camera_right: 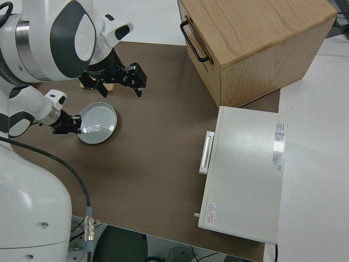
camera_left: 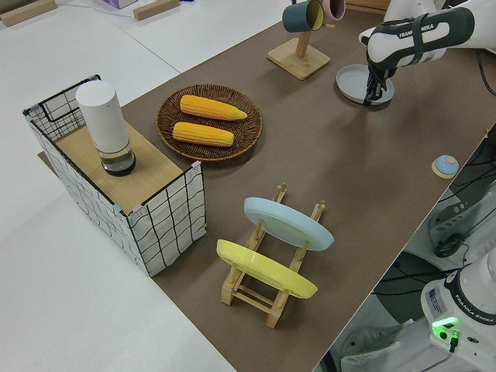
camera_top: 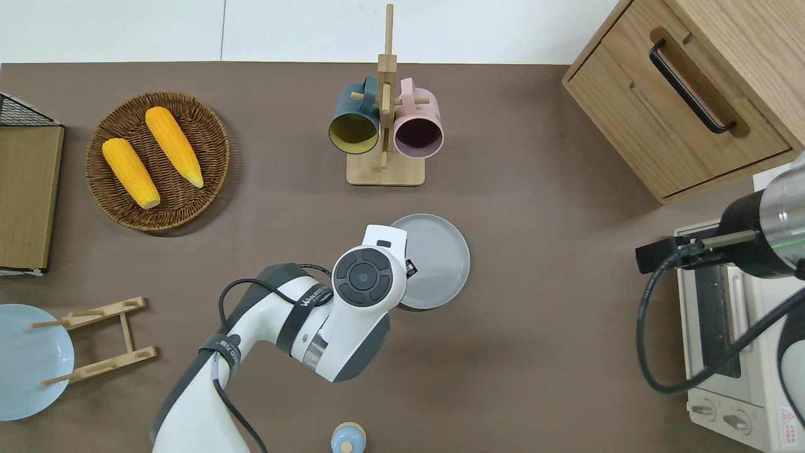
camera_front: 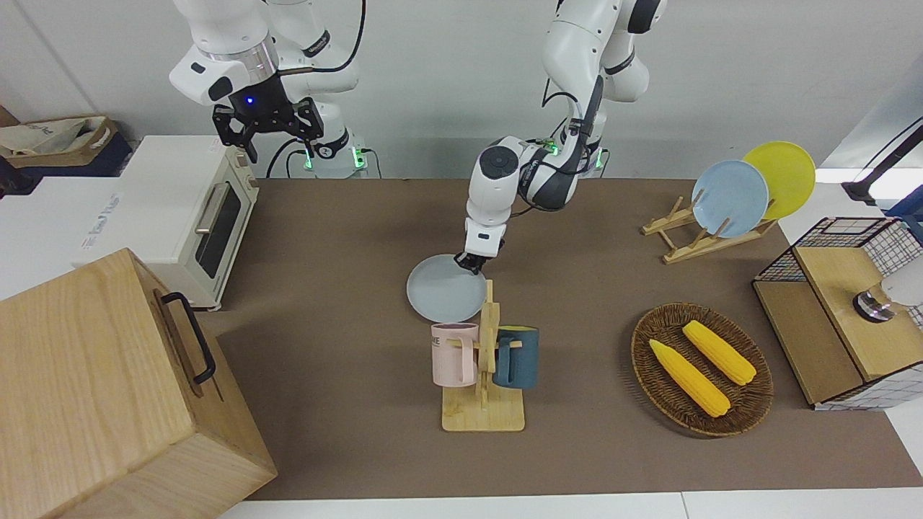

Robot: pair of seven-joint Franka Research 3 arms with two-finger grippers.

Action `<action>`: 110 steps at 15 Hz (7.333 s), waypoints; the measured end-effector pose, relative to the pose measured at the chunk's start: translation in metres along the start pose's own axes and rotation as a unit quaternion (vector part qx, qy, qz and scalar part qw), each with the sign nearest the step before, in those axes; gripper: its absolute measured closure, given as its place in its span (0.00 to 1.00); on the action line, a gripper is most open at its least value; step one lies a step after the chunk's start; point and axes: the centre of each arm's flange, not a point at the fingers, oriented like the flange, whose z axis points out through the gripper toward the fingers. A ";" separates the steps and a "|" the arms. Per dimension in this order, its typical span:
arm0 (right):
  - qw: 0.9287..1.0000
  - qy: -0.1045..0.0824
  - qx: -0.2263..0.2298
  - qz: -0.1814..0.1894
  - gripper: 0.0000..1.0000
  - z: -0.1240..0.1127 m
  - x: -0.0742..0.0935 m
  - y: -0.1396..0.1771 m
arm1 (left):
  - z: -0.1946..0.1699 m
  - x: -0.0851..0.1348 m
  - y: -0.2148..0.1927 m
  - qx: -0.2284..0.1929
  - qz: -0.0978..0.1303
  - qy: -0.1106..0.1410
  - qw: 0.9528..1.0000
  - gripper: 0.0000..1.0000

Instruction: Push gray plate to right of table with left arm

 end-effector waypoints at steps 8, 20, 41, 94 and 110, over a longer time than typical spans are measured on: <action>1.000 0.000 0.000 0.000 0.01 0.000 0.000 0.000 | 0.006 -0.052 0.044 -0.011 -0.005 -0.002 1.000 0.96; 1.000 0.000 0.000 0.000 0.01 0.000 0.000 0.000 | 0.014 -0.113 0.109 -0.036 -0.001 0.021 0.999 0.96; 1.000 0.000 0.000 0.000 0.01 0.000 0.000 0.000 | 0.016 -0.147 0.131 -0.030 0.014 0.030 0.999 0.00; 1.000 0.000 0.000 0.000 0.01 0.000 0.000 0.000 | -0.244 0.198 -0.223 0.062 0.311 -0.001 0.948 0.00; 1.000 0.000 0.000 0.000 0.01 0.000 0.000 0.000 | -0.246 0.173 -0.235 0.024 0.319 0.023 0.947 0.00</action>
